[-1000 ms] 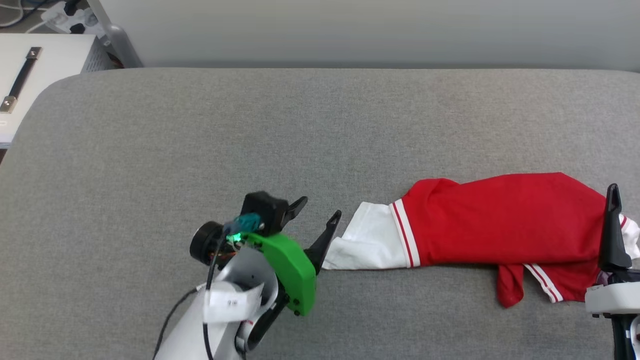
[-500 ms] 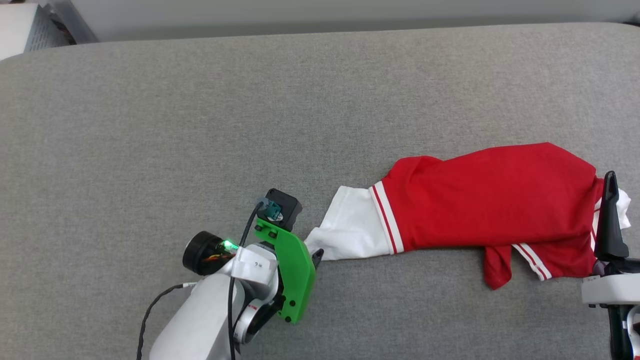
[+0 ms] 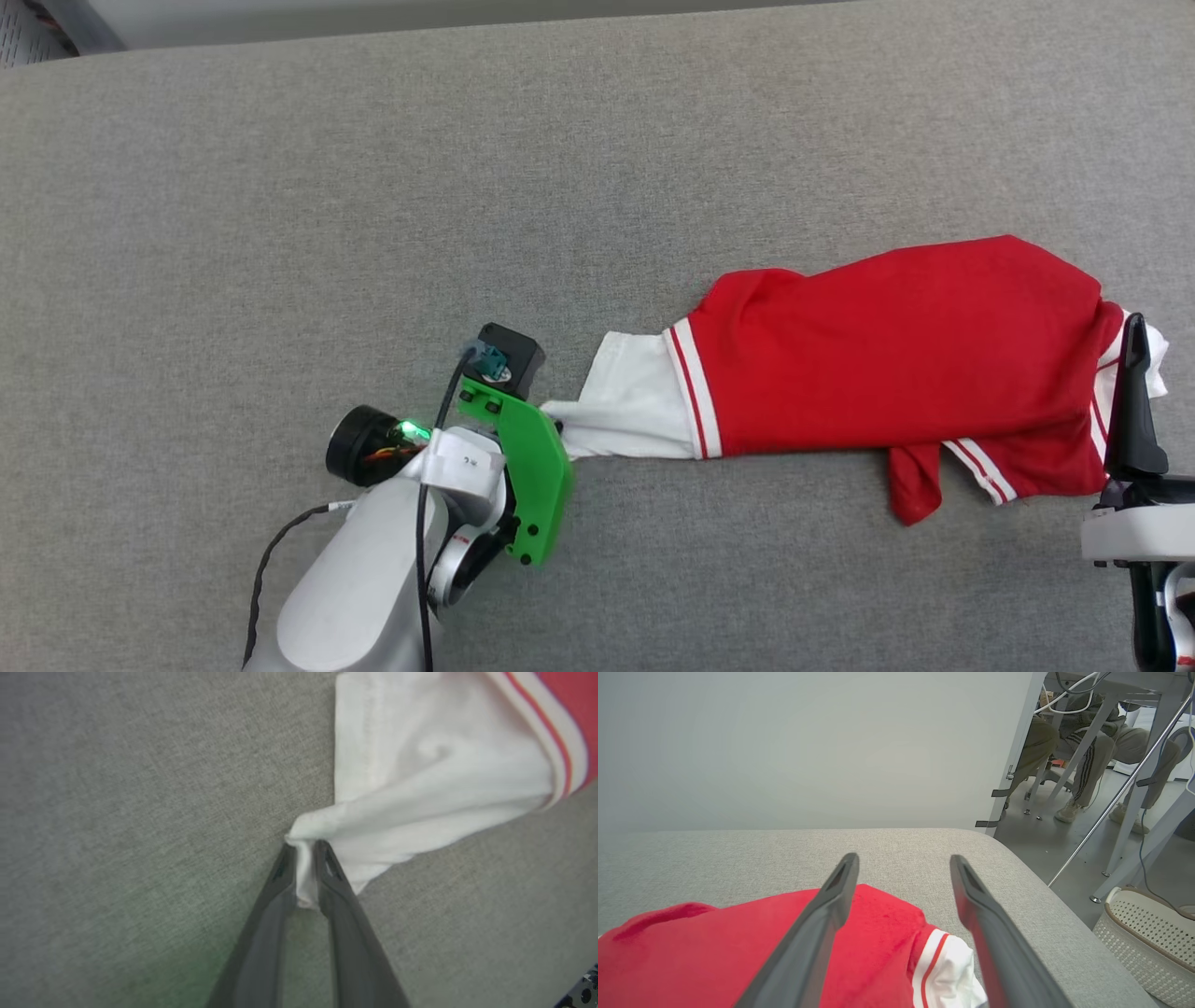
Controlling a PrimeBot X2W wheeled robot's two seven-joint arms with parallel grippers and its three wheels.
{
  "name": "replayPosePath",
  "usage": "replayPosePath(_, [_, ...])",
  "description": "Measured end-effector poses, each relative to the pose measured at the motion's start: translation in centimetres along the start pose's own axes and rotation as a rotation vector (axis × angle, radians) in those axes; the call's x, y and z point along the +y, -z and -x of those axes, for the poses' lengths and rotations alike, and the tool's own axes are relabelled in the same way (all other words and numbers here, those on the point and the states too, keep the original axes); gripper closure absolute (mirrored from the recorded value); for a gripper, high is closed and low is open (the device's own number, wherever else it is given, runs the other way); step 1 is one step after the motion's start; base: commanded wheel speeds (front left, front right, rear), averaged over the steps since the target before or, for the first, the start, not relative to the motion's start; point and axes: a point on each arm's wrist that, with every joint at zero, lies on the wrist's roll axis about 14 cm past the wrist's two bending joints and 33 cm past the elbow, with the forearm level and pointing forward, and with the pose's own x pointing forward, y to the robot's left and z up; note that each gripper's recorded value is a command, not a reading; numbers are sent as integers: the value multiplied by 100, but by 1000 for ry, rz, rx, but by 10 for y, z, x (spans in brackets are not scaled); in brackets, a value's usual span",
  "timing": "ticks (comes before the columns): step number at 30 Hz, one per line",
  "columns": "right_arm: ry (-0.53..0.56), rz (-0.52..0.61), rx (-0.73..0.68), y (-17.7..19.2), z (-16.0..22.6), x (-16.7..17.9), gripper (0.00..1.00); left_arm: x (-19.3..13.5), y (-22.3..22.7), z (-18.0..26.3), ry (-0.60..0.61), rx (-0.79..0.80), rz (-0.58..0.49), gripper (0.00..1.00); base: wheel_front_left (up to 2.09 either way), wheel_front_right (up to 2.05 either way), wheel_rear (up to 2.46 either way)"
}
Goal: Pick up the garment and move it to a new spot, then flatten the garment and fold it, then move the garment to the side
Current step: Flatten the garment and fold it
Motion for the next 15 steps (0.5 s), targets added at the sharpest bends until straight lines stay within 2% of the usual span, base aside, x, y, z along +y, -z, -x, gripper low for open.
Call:
replayPosePath(6, [-9,7,5,1,-1,2,0,17,-10,7,-43,-95,85,100,0,0,0])
replayPosePath(15, [-65,-18,6,-2,-4,21,0,91,-9,55,-269,-229,216,100,0,0,0])
